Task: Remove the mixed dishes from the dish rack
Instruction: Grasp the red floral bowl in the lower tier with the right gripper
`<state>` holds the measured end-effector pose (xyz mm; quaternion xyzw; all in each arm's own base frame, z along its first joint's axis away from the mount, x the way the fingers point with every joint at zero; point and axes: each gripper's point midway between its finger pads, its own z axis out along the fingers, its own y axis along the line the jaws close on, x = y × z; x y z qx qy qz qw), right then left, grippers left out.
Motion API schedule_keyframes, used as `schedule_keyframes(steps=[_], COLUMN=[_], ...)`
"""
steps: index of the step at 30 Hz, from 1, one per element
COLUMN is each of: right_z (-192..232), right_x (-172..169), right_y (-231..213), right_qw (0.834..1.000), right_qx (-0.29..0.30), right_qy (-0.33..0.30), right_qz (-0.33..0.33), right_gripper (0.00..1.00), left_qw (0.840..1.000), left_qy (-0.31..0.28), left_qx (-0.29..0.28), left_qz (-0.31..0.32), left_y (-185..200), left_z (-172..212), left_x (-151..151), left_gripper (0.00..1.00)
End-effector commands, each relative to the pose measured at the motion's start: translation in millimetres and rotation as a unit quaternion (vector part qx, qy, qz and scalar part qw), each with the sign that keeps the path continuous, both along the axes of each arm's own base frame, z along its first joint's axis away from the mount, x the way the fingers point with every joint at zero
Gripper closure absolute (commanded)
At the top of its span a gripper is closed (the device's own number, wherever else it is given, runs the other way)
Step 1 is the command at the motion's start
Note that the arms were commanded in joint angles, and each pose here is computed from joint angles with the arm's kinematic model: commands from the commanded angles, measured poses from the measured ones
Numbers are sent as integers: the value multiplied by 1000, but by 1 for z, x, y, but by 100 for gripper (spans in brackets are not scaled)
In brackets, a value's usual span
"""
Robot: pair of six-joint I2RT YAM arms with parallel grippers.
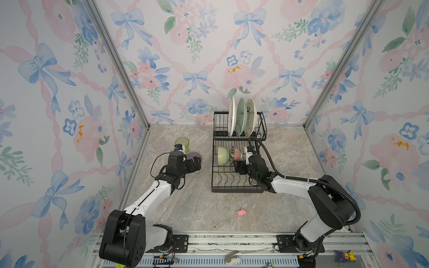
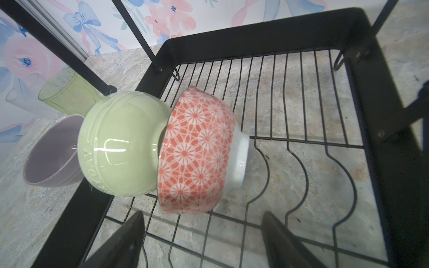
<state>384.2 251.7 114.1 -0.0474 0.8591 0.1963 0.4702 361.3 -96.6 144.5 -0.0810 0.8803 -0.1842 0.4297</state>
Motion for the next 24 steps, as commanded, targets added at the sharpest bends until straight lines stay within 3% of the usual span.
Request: schedule_keyframes(steps=[1,14,24], right_z=[1,-7,4], right_x=[13,27,23], right_y=[6,13,17], right_qw=[1000,1000,999], right_qx=[8,24,40], right_qy=[-1,10,-2], right_qz=[12,16,33], right_gripper=[22,24,17], left_qw=[1000,999,999], left_qy=[-13,-26,-34], left_qx=[-9,-19,-21], left_qz=[-7,-18,-19], left_y=[-5,-10,-11], left_z=[6,13,17], left_x=[-2,-3,-3], left_gripper=[2,2,2])
